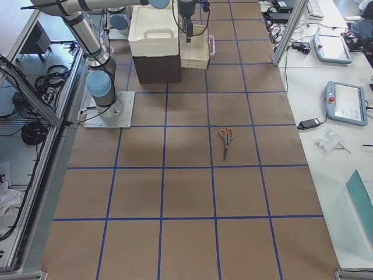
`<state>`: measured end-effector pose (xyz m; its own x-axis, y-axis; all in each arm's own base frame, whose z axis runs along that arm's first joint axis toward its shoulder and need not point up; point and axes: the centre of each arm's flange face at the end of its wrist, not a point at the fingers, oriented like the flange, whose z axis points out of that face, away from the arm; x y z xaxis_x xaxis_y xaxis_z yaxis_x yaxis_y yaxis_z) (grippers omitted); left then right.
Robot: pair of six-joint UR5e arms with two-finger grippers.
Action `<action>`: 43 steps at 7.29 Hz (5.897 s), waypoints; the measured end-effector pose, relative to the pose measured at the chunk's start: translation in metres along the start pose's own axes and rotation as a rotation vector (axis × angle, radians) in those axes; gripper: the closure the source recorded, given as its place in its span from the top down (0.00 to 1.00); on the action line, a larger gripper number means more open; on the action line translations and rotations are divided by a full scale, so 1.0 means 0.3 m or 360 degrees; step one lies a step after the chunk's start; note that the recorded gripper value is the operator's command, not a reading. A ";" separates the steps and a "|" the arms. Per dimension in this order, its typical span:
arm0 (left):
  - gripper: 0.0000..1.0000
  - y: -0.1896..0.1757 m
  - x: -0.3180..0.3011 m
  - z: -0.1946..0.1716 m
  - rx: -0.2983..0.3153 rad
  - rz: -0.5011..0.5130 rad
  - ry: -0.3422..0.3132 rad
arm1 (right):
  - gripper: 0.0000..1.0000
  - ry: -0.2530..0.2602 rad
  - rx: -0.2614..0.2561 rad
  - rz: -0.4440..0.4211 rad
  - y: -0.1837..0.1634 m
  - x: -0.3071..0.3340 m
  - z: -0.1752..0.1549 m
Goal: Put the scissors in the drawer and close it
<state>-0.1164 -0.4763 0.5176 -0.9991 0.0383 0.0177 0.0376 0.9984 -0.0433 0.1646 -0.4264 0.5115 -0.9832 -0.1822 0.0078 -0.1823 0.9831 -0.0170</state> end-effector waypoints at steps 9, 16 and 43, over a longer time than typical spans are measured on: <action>1.00 -0.002 0.000 0.000 0.0001 0.0000 0.0000 | 1.00 0.0005 -0.0008 -0.0019 -0.005 0.002 0.008; 1.00 -0.004 0.000 0.003 0.0000 0.0000 0.0001 | 1.00 0.0002 -0.0022 -0.0110 -0.033 0.057 0.039; 1.00 -0.004 0.000 0.006 -0.0006 0.0002 0.0002 | 0.85 0.0000 -0.0043 -0.2150 -0.462 1.359 1.129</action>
<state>-0.1165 -0.4776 0.5158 -0.9990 0.0397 0.0192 0.0390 0.9985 -0.0396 -0.2125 -0.6431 0.1784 -0.0368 -0.9993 0.0026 -0.9990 0.0368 0.0234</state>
